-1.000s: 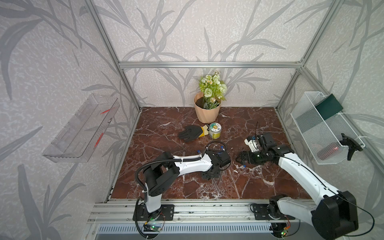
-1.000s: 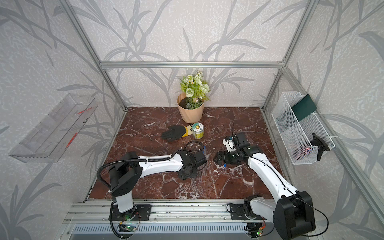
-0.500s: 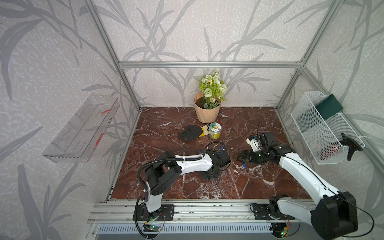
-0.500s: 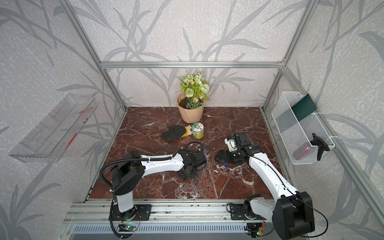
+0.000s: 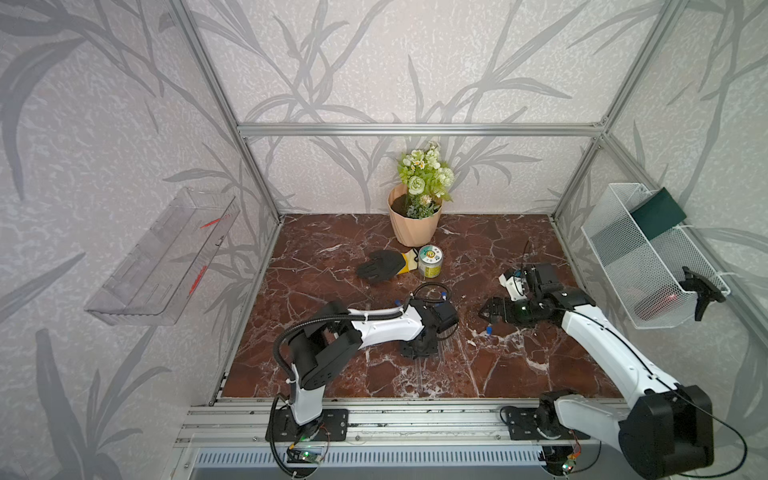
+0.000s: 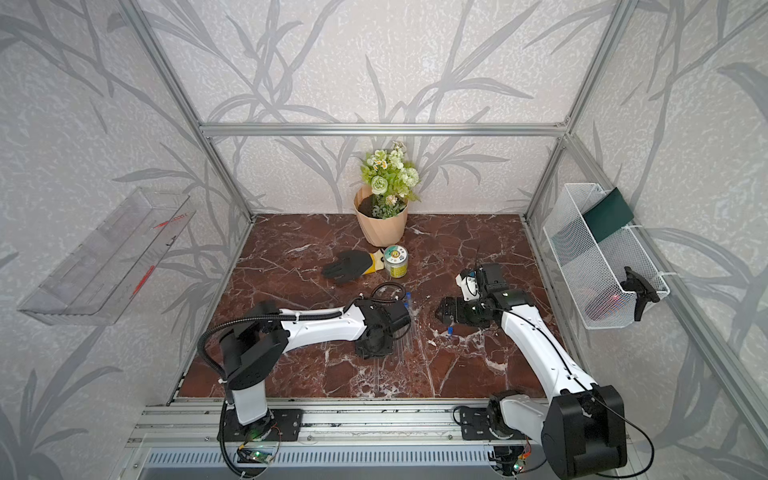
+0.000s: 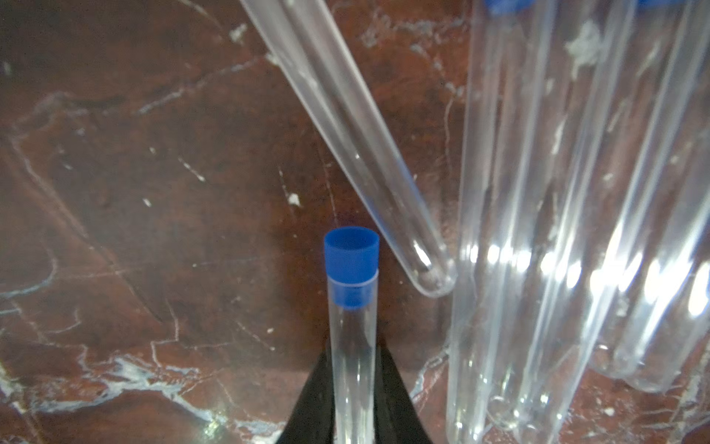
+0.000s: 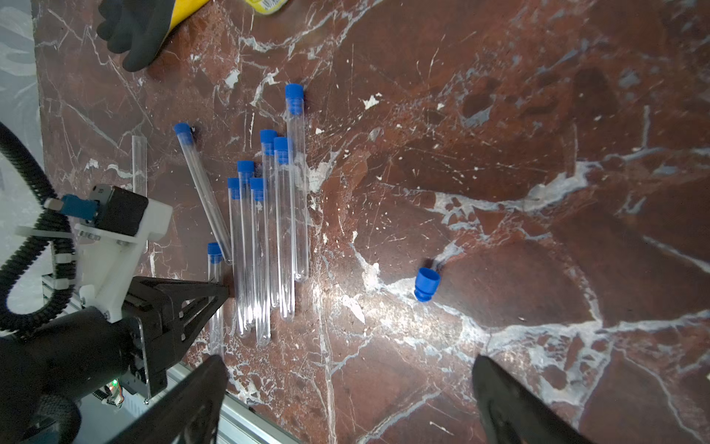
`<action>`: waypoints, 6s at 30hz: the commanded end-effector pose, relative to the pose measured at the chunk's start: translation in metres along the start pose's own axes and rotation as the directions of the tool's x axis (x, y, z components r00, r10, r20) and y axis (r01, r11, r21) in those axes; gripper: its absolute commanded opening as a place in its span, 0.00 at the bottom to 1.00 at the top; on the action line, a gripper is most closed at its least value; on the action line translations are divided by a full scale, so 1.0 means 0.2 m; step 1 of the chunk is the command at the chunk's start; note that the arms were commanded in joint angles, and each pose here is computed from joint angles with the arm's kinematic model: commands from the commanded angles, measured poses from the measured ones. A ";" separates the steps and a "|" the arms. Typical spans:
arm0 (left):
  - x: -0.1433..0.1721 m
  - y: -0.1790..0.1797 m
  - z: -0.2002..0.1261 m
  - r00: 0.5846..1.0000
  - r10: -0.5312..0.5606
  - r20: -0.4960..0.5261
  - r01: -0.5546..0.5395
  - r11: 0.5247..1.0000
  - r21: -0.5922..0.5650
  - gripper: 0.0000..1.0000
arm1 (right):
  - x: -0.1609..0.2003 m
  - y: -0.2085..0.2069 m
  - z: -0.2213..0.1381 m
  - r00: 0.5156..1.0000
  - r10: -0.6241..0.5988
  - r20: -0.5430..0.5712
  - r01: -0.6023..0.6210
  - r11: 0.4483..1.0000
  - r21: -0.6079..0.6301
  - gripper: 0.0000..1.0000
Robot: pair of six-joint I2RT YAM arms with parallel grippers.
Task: Remove stoppers from test tubes
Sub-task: Move the test tube to the center of the board, then pick up the test tube at the center of the board, then open the stopper on the test tube.
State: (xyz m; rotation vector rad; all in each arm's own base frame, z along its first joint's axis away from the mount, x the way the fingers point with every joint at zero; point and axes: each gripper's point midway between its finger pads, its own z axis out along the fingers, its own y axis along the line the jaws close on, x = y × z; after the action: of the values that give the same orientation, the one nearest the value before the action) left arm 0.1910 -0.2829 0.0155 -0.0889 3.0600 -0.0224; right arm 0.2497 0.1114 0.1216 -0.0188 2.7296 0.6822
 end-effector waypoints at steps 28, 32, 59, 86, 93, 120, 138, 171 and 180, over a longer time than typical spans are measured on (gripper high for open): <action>0.01 0.31 0.00 0.994 0.065 -0.086 -0.075 0.990 -0.117 0.30 | -0.10 0.00 0.05 0.996 0.067 0.051 -0.066 0.998 -0.019 0.99; 0.04 0.30 0.01 0.994 0.067 -0.088 -0.077 0.990 -0.115 0.28 | -0.09 -0.01 0.06 0.997 0.067 0.045 -0.067 0.998 -0.017 0.99; 0.03 0.28 -0.07 0.996 0.077 -0.035 -0.079 0.995 -0.061 0.07 | -0.07 0.03 0.06 0.999 0.041 0.013 -0.041 0.997 -0.059 0.99; -0.13 -0.14 -0.59 0.946 0.110 0.304 -0.249 0.846 0.472 0.06 | -0.05 0.60 0.14 0.996 -0.090 0.012 0.085 0.878 -0.472 1.00; -0.11 -0.20 -0.60 0.946 0.118 0.301 -0.269 0.803 0.532 0.05 | -0.05 0.69 0.18 0.994 -0.113 0.013 0.103 0.854 -0.509 0.94; -0.08 -0.28 -0.60 0.948 0.148 0.281 -0.292 0.753 0.590 0.05 | -0.07 0.79 0.30 0.990 -0.137 -0.015 0.108 0.835 -0.539 0.43; -0.08 -0.28 -0.60 0.947 0.153 0.283 -0.298 0.752 0.588 0.03 | -0.09 0.80 0.30 0.993 -0.122 -0.005 0.099 0.832 -0.546 0.28; -0.09 -0.26 -0.58 0.944 0.162 0.286 -0.300 0.781 0.548 0.00 | -0.14 0.84 0.28 0.992 -0.126 0.012 0.111 0.825 -0.554 0.09; -0.09 -0.24 -0.57 0.945 0.163 0.284 -0.298 0.787 0.540 0.00 | -0.20 0.83 0.27 0.992 -0.119 0.031 0.117 0.833 -0.540 0.07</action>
State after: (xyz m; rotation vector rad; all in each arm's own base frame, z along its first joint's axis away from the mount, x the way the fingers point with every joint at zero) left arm 0.2046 -0.3309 0.1312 0.2898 2.6531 -0.8824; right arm 0.2718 0.2792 0.1469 -0.3012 2.4881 1.4162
